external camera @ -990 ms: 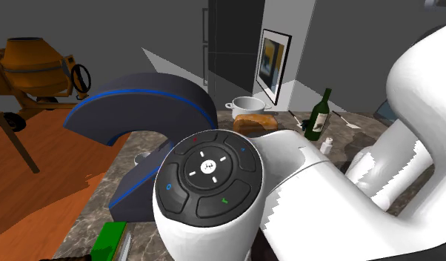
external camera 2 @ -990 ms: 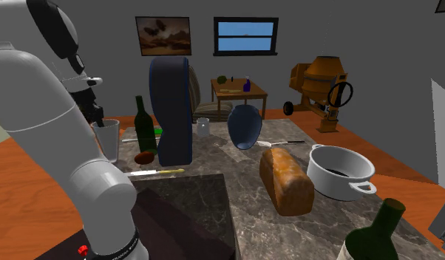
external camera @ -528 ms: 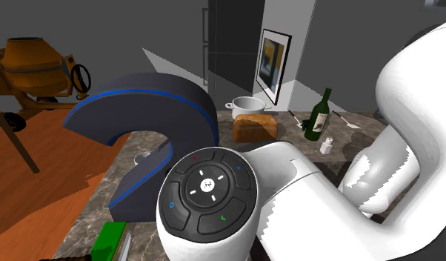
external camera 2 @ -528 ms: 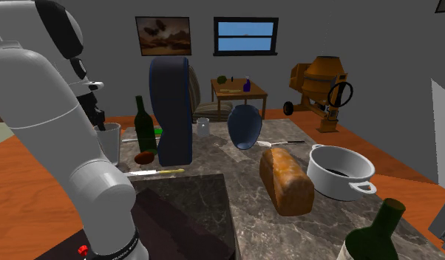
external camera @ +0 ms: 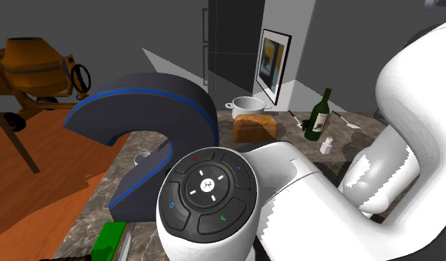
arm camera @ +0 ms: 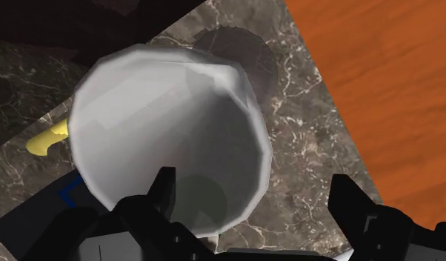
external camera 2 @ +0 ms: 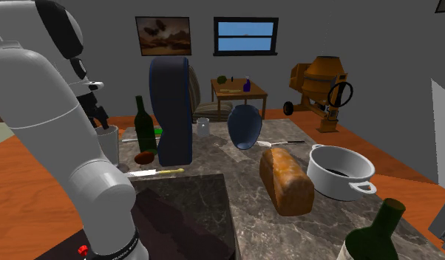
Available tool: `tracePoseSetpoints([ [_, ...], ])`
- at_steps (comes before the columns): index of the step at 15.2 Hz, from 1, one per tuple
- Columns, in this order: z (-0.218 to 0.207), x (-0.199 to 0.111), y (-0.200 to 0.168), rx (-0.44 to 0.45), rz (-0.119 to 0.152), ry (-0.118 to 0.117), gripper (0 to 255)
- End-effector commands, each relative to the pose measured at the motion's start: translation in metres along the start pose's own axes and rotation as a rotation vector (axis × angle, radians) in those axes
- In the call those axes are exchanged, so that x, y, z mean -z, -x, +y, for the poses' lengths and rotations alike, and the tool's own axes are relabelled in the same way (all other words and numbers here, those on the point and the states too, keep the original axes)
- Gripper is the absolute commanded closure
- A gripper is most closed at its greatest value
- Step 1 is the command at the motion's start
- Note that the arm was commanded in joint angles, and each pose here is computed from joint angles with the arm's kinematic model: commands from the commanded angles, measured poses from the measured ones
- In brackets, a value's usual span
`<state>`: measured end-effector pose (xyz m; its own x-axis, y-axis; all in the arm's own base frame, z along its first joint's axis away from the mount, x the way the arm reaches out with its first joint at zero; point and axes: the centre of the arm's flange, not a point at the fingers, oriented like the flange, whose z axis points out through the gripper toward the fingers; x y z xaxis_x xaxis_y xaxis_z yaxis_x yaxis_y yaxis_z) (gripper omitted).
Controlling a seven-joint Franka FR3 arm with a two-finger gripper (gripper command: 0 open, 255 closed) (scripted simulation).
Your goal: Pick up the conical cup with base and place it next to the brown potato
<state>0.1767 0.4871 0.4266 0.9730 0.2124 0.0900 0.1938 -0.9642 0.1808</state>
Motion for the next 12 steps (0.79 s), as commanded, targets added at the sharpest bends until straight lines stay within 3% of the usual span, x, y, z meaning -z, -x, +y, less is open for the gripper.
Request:
tracePoseSetpoints([
  [1, 0.0, 0.0, 0.0, 0.0, 0.0, 0.0, 0],
  [5, 0.0, 0.05, 0.0, 0.0, 0.0, 0.0, 0],
  [12, 0.0, 0.05, 0.0, 0.0, 0.0, 0.0, 0],
])
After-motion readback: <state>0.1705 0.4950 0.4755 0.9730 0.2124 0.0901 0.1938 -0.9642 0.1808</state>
